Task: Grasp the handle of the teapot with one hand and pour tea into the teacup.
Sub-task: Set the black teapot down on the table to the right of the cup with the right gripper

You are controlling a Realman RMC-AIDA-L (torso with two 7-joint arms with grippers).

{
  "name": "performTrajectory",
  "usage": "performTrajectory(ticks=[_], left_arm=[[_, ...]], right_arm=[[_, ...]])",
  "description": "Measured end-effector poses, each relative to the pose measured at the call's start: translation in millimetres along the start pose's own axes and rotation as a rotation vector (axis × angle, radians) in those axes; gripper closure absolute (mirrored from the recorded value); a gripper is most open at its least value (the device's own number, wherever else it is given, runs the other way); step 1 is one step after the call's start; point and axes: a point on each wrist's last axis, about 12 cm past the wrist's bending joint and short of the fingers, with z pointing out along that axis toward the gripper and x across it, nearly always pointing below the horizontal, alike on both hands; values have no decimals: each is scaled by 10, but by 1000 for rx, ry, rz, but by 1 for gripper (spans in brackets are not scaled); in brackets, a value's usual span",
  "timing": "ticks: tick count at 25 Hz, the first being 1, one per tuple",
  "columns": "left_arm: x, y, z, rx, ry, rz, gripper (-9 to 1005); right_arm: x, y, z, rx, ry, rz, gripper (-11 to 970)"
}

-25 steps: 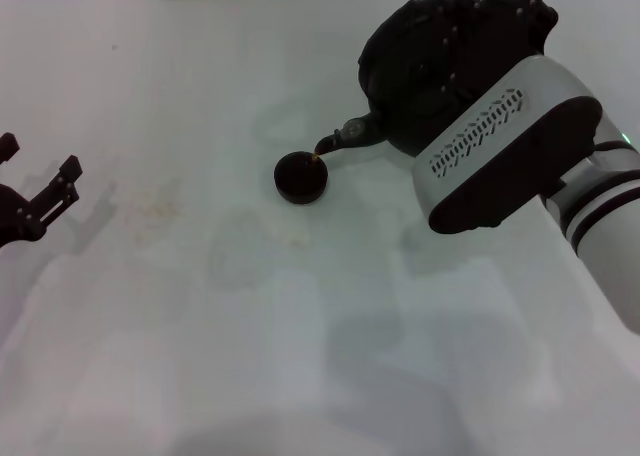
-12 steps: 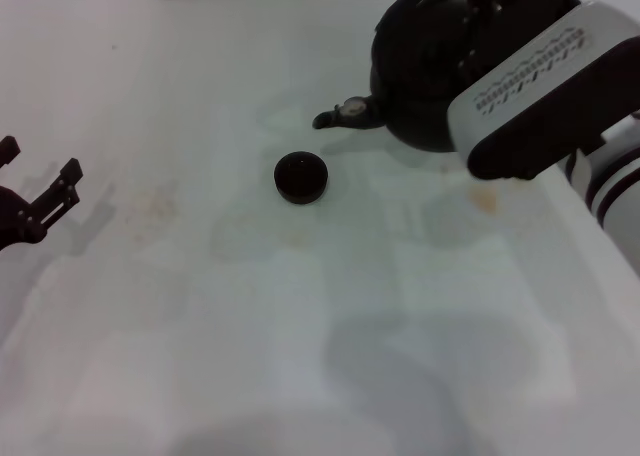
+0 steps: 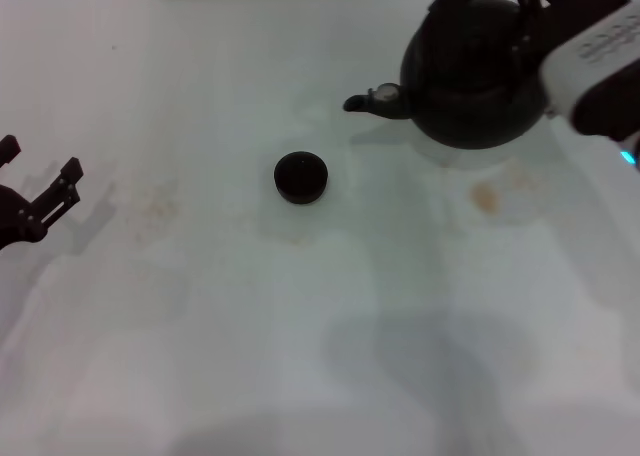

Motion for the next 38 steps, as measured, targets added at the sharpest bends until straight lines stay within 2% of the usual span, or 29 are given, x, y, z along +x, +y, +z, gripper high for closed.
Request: performTrajectory(ticks=[9,16,27,38], left_arm=[[-16,6,51,4,3,6,168],[-24,13,61,6,2,9,169],[-23,14,59,5,2,9,168],[-23,14,61,5,2,9,168]], right_arm=[[244,-316,-91,-53,-11,137,860],[495,-499,-152,-187,-29,250,860],[666,-484,-124,-208,14,259,860],[713,-491,-134,-231,9,241,860]])
